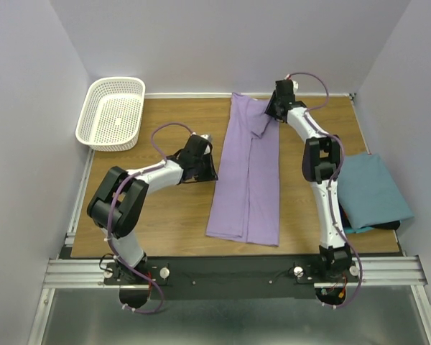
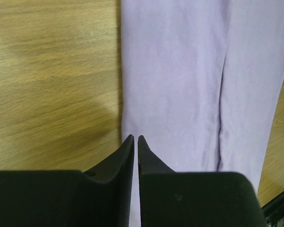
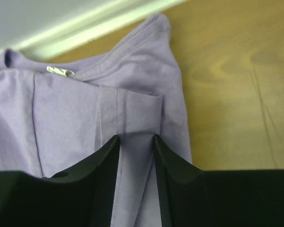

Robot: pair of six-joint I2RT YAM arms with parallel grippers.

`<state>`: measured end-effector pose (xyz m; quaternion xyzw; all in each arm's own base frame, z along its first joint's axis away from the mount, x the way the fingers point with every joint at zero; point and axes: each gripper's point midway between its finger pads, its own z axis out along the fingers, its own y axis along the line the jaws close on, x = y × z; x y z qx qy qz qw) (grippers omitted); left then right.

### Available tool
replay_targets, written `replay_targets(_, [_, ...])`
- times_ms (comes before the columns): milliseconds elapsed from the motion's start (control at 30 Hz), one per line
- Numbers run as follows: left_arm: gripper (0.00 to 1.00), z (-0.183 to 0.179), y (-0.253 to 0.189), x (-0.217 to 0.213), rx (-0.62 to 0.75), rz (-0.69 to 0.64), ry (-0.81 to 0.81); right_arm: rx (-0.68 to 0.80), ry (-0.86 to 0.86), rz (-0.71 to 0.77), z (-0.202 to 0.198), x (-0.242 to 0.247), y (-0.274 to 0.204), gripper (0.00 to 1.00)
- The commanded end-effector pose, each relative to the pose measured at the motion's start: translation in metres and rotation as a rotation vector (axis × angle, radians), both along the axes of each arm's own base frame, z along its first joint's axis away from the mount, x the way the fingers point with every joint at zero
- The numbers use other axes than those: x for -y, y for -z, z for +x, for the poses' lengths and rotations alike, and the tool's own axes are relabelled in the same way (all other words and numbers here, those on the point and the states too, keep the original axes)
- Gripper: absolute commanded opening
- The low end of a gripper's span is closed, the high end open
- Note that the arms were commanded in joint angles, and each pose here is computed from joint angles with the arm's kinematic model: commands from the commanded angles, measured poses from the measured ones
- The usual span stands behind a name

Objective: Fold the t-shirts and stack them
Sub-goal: Fold the tshirt

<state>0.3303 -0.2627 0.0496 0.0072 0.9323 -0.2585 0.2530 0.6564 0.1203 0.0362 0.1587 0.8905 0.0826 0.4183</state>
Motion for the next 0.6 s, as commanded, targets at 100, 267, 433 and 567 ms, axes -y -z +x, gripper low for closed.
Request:
replay_targets(100, [0.18, 0.027, -0.036, 0.004, 0.062, -0.097, -0.003, 0.050, -0.103, 0.034, 0.034, -0.004, 0.023, 0.61])
replay_targets(267, [0.24, 0.028, -0.046, 0.004, 0.088, -0.113, 0.009, 0.123, -0.120, 0.044, 0.041, 0.001, -0.017, 0.84])
replay_targets(433, [0.24, 0.009, -0.033, 0.000, 0.051, -0.118, 0.032, 0.214, -0.077, 0.013, 0.029, 0.014, -0.104, 0.91])
replay_targets(567, [0.22, -0.011, -0.040, -0.006, 0.057, -0.130, 0.041, 0.190, -0.045, 0.121, -0.020, 0.010, -0.152, 0.86])
